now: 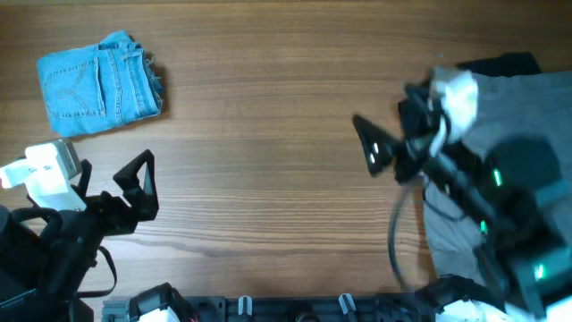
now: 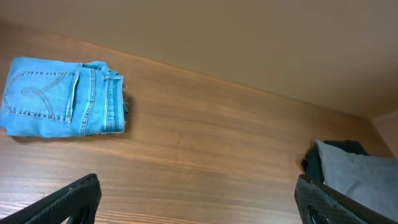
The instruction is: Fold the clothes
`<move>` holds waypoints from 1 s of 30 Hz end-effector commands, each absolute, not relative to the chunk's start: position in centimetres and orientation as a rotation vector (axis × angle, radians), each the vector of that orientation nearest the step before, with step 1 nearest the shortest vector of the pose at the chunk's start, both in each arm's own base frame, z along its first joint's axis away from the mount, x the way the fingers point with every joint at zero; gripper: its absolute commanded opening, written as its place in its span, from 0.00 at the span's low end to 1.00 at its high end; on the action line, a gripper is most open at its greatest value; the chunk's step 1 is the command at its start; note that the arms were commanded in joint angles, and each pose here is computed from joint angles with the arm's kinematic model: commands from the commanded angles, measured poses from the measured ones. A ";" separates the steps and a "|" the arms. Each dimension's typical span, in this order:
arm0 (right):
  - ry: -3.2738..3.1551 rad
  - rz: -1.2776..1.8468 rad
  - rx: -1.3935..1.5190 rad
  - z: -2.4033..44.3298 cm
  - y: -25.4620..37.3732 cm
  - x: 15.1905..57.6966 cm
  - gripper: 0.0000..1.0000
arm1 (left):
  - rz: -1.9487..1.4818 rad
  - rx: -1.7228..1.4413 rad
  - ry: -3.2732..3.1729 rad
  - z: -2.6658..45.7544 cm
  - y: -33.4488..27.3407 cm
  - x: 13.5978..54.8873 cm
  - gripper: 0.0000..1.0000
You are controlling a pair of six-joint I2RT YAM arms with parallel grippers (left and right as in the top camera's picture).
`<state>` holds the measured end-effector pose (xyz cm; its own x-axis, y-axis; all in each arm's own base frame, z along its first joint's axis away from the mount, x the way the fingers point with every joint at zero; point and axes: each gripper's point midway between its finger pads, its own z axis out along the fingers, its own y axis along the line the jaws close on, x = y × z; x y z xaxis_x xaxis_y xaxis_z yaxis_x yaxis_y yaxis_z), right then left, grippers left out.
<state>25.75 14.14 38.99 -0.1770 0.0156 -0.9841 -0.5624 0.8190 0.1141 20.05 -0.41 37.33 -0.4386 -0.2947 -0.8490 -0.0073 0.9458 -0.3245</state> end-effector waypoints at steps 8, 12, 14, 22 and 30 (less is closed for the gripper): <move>1.512 0.366 -0.399 20.9 10.1 21.4 1.00 | -0.332 -0.183 2.001 37.4 -0.7 20.0 1.00; 1.527 0.362 -0.399 17.6 10.3 22.4 1.00 | -0.332 -0.183 2.001 37.4 -0.7 20.0 1.00; 1.531 0.362 -0.399 17.5 10.3 22.4 1.00 | -0.332 -0.183 2.001 37.4 -0.7 20.0 1.00; 1.532 0.362 -0.399 17.5 10.3 22.4 1.00 | -0.333 -0.181 2.001 37.4 -0.8 20.0 1.00; 1.532 0.362 -0.399 17.5 10.3 22.4 1.00 | -0.267 -0.142 2.036 36.3 -1.0 19.7 1.00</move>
<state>22.29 10.67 17.26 -0.0065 -0.0125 -0.9999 -0.4856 0.8741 -0.0078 19.57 -1.75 36.25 -0.4956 -0.2663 -0.8267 0.0354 0.9449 -0.3256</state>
